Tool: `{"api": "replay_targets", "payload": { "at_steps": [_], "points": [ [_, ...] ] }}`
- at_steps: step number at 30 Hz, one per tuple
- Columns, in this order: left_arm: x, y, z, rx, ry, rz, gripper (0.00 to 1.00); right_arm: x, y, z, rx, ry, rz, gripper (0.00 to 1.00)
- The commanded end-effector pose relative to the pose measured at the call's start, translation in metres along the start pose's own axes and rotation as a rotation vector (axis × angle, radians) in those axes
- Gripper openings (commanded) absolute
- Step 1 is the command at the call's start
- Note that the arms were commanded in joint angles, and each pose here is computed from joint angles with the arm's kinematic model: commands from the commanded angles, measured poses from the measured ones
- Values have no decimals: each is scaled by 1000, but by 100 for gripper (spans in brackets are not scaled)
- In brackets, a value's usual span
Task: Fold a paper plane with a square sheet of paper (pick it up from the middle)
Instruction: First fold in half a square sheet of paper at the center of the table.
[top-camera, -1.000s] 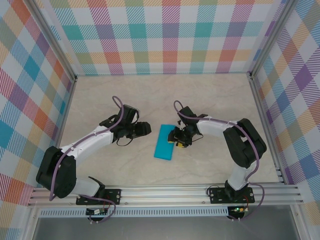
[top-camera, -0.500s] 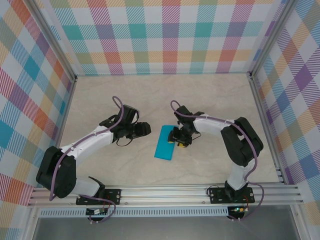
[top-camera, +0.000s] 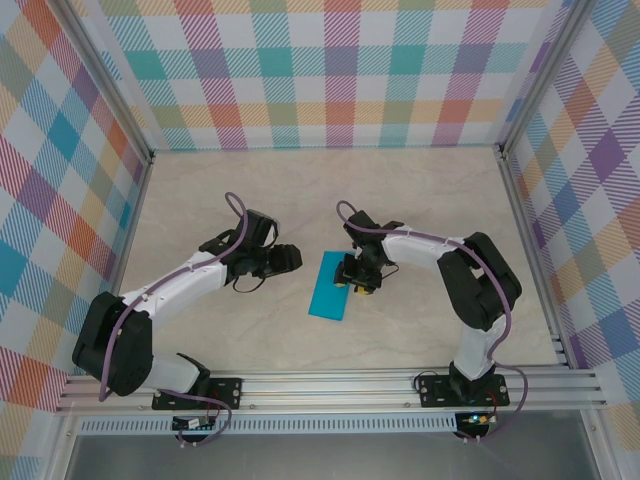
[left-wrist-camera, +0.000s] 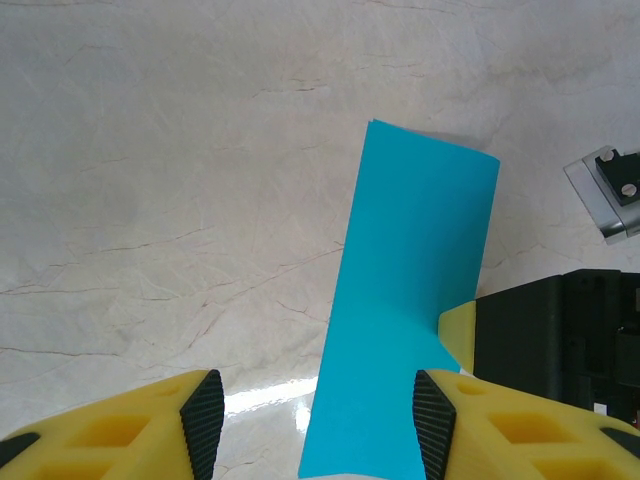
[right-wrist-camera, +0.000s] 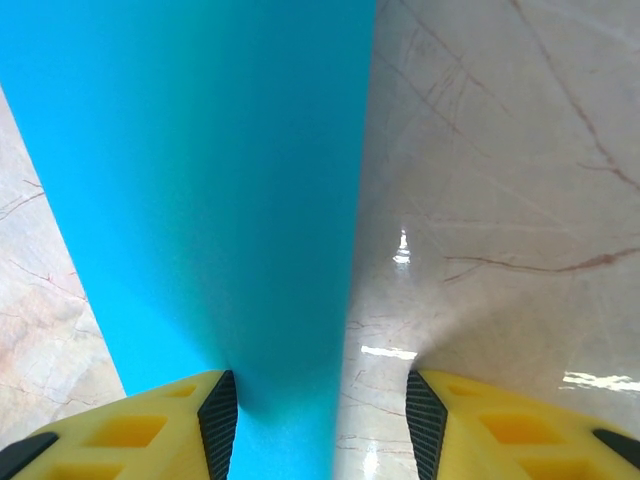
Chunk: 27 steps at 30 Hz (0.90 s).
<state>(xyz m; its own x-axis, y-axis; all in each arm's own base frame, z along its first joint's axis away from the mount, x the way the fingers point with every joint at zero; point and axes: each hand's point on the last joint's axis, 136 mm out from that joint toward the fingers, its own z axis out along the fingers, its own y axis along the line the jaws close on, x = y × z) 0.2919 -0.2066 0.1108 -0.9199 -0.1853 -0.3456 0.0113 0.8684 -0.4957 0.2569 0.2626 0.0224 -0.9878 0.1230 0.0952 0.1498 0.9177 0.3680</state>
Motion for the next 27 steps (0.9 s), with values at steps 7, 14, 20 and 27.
{"api": "replay_targets", "payload": {
  "at_steps": [7, 14, 20, 27],
  "points": [
    [6, -2, 3, 2, 27, 21, 54, 1, -9, 10, 59, 20, 15, 50],
    [8, -10, 7, 41, 51, 25, 42, 2, -12, 12, 72, 31, 9, 50],
    [10, -19, 17, 86, 93, 21, 22, 3, -15, 15, 86, 37, 8, 50],
    [12, -25, 31, 119, 137, -3, 3, 3, -18, 17, 97, 43, 10, 50]
  ]
}}
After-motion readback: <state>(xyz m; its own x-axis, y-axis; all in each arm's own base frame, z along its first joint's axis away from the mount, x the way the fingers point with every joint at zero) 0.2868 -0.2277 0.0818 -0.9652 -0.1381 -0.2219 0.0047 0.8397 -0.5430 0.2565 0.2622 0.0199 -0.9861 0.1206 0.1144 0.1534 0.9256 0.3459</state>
